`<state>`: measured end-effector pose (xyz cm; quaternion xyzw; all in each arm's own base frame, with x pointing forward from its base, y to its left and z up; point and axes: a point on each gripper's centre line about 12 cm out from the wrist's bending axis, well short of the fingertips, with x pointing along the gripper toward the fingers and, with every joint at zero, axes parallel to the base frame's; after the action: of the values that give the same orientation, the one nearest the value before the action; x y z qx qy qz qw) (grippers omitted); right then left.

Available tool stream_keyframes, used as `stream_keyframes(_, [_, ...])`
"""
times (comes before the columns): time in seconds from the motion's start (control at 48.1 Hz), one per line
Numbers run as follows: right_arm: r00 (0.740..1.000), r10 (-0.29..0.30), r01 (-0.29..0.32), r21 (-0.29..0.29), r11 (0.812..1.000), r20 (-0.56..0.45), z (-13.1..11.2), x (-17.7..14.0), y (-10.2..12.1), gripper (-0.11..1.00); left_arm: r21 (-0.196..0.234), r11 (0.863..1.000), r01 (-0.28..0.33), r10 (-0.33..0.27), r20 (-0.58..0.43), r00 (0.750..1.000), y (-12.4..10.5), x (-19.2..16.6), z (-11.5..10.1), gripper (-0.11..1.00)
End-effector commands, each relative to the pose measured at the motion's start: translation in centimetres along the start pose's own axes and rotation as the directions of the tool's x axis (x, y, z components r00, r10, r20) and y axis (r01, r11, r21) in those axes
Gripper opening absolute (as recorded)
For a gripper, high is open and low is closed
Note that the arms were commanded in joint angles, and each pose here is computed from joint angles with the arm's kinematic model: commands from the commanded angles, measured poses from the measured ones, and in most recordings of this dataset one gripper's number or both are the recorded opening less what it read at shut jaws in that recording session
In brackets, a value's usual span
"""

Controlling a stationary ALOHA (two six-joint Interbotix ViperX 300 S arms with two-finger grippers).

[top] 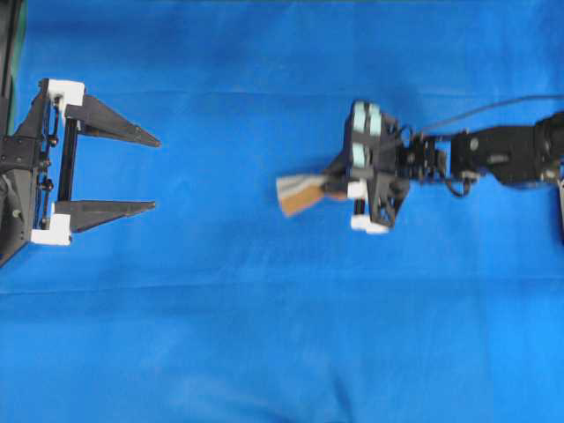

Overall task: Hand over the sponge with the left arm and wipe it with the right arm.
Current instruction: 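Carry the held sponge rightward and upward with the right gripper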

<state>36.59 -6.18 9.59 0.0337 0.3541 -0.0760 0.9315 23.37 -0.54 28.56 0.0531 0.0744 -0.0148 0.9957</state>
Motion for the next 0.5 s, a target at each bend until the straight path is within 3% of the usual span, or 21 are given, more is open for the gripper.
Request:
stream_keyframes(0.0, [0.997, -0.064, 0.063, 0.034, 0.997, 0.033, 0.9, -0.6, -3.2, 0.21, -0.003, 1.000, 0.001, -0.001, 0.012, 1.000, 0.0, 0.1, 0.4, 0.93])
stream_keyframes(0.249, [0.987, -0.158, 0.155, 0.066, 0.986, 0.041, 1.2, -1.0, -7.9, 0.20, -0.001, 1.000, 0.000, 0.000, 0.011, 1.000, 0.0, 0.1, 0.4, 0.93])
stream_keyframes(0.478, [0.989, -0.145, 0.143, 0.049, 0.988, 0.041, 1.2, -1.0, -7.3, 0.20, -0.001, 1.000, 0.000, 0.000, 0.011, 1.000, 0.0, 0.1, 0.4, 0.93])
